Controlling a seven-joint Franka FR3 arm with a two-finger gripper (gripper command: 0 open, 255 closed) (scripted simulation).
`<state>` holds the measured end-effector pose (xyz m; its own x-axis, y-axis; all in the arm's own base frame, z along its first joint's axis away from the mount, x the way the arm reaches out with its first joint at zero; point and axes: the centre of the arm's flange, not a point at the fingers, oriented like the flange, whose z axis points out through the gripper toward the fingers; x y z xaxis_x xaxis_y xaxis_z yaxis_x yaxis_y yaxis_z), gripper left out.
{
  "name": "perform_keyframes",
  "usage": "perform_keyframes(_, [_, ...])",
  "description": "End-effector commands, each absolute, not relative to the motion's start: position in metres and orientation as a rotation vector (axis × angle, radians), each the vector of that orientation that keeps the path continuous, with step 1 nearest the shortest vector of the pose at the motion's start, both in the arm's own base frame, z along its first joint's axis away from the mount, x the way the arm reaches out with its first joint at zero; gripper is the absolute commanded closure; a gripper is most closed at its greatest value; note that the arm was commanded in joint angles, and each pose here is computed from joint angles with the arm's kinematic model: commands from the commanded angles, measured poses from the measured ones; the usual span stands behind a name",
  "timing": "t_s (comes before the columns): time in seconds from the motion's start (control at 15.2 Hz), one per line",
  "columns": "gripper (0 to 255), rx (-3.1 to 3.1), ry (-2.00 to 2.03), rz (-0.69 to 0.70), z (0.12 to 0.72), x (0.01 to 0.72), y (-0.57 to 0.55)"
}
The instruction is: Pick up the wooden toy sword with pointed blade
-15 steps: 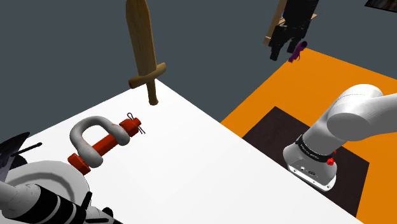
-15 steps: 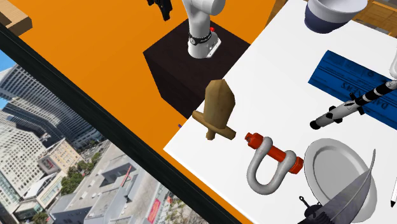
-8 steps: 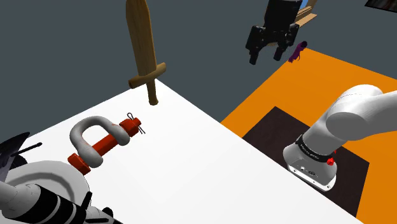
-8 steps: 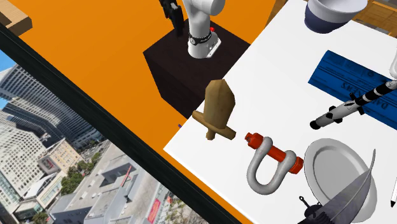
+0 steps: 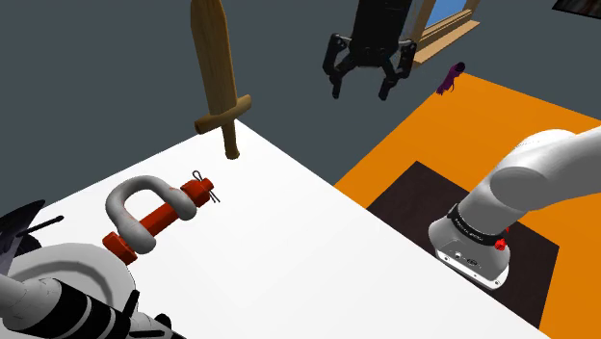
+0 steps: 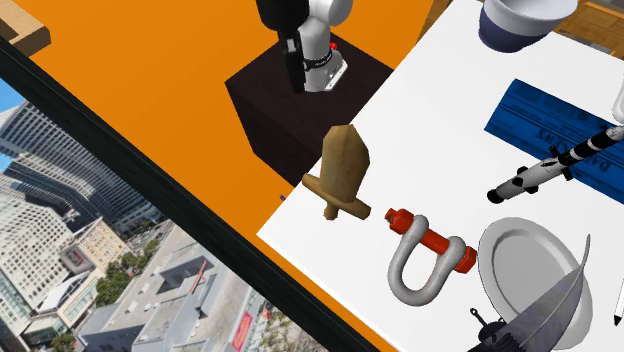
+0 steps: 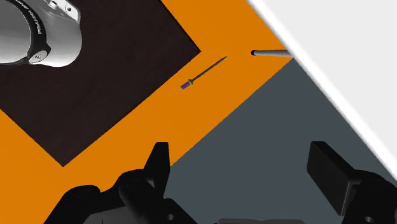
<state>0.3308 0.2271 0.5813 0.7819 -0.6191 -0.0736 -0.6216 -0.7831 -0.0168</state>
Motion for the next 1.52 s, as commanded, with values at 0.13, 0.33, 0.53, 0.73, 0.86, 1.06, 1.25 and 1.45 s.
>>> perform_keyframes(0.13, [0,-2.829,1.214,0.087,0.585,0.353,0.271])
perform_keyframes(0.33, [0,-2.75,1.35,0.077,0.589,0.375,0.299])
perform_keyframes(0.53, [0,-2.666,1.48,0.067,0.593,0.401,0.325])
perform_keyframes(0.73, [0,-2.575,1.606,0.056,0.598,0.429,0.348])
perform_keyframes(0.86, [0,-2.511,1.687,0.049,0.601,0.449,0.362])
perform_keyframes(1.06, [0,-2.466,1.742,0.044,0.598,0.463,0.371])
perform_keyframes(1.25, [0,-2.466,1.742,0.044,0.582,0.463,0.371])
perform_keyframes(1.45, [0,-2.466,1.742,0.044,0.563,0.463,0.371])
